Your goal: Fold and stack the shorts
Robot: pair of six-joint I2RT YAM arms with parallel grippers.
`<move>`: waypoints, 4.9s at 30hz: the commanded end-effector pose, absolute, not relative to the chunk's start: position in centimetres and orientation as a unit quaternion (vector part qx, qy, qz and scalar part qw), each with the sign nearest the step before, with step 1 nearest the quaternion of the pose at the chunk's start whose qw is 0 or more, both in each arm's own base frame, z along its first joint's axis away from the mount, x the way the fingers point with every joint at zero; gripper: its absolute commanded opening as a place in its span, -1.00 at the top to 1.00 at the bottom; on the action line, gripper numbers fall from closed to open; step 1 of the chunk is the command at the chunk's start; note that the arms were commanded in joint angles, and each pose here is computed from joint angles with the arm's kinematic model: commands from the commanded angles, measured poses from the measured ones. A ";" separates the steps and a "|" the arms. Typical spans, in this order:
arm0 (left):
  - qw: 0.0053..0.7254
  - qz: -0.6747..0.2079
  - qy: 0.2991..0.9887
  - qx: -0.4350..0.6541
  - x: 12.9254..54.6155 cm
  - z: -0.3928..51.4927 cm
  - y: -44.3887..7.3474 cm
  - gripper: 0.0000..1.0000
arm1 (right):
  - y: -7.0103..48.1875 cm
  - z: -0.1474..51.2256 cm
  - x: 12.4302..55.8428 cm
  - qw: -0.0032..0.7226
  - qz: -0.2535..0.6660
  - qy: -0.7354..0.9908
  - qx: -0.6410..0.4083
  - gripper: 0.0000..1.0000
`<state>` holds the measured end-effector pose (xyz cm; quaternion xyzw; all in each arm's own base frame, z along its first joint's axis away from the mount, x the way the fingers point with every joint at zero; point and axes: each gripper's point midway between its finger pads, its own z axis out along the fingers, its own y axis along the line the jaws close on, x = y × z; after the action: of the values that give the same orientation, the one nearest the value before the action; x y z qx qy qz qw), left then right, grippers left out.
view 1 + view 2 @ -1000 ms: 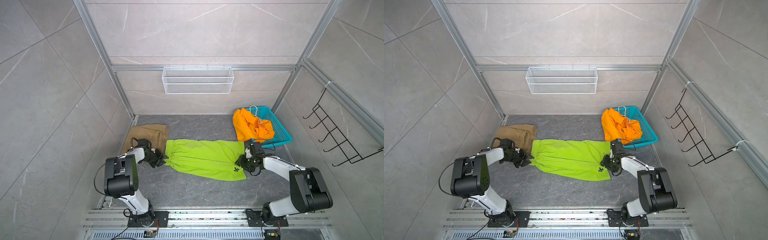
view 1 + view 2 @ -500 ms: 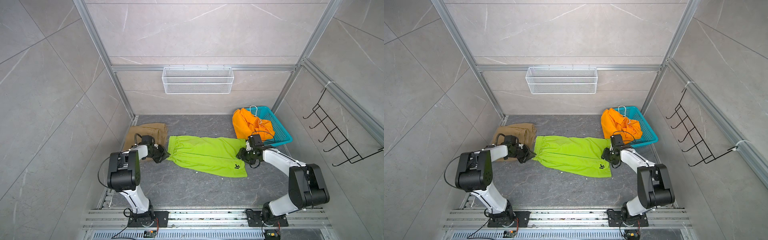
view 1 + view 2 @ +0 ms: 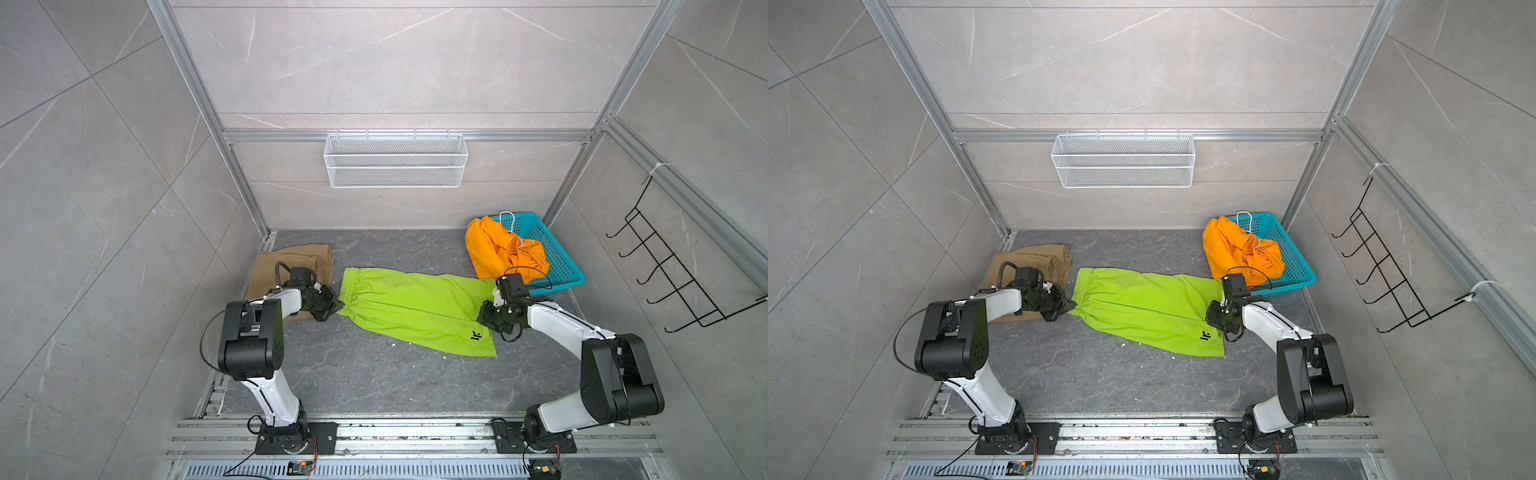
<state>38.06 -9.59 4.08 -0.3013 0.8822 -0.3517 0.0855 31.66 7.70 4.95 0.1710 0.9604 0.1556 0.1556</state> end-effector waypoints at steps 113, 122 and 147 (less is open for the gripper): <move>-0.011 -0.209 0.967 -0.146 28.9 3.9 -8.8 -0.42 | 14.3 4.0 34.2 0.163 0.231 0.956 0.075 -1.00; -0.030 -0.164 0.979 -0.114 27.7 2.7 -10.1 0.07 | 13.7 3.4 35.2 0.158 0.245 0.952 0.094 -1.00; -0.044 -0.096 0.991 -0.080 29.0 2.0 -10.8 -0.56 | 13.4 3.3 35.7 0.159 0.247 0.951 0.098 -1.00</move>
<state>28.90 -10.15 2.29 -0.0869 0.9903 -0.1022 -0.0373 35.95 13.58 4.16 0.0952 0.9482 0.2492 0.1723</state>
